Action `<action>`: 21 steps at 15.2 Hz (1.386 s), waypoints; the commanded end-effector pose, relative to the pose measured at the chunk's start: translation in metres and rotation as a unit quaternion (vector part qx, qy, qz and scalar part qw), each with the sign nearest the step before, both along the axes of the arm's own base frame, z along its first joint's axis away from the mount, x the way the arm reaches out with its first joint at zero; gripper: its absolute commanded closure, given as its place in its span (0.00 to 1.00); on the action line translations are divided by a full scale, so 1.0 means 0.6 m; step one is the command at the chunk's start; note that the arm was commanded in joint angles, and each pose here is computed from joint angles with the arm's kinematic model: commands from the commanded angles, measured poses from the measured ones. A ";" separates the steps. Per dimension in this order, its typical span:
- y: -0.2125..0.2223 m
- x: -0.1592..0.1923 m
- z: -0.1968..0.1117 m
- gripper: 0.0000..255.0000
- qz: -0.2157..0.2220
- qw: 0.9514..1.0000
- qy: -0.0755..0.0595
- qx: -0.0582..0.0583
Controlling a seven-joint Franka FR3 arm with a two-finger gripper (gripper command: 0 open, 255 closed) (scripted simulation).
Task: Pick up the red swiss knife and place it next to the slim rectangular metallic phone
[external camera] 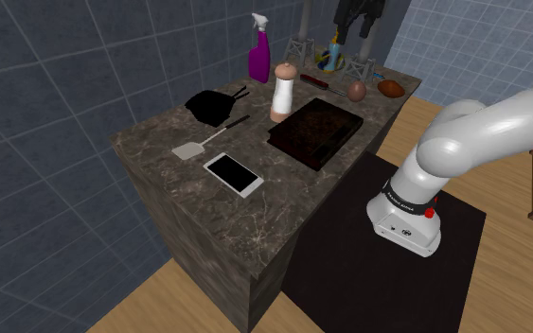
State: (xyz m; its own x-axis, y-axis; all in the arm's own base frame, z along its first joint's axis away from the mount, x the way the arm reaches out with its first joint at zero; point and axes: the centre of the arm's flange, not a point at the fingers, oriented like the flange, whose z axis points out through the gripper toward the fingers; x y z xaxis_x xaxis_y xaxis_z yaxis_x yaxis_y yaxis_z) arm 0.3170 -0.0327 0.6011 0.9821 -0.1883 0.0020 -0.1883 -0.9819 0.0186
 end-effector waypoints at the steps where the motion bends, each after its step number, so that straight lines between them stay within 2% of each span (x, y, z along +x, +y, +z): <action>1: 0.000 0.000 0.000 0.00 0.000 1.000 0.000 0.000; 21: -0.287 0.173 -0.279 0.00 0.023 1.000 -0.017 0.000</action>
State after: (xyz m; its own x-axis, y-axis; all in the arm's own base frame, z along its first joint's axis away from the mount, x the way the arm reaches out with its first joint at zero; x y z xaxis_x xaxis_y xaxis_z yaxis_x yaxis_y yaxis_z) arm 0.4158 -0.1966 0.4438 0.9887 -0.1464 0.0323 -0.1469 -0.9891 0.0112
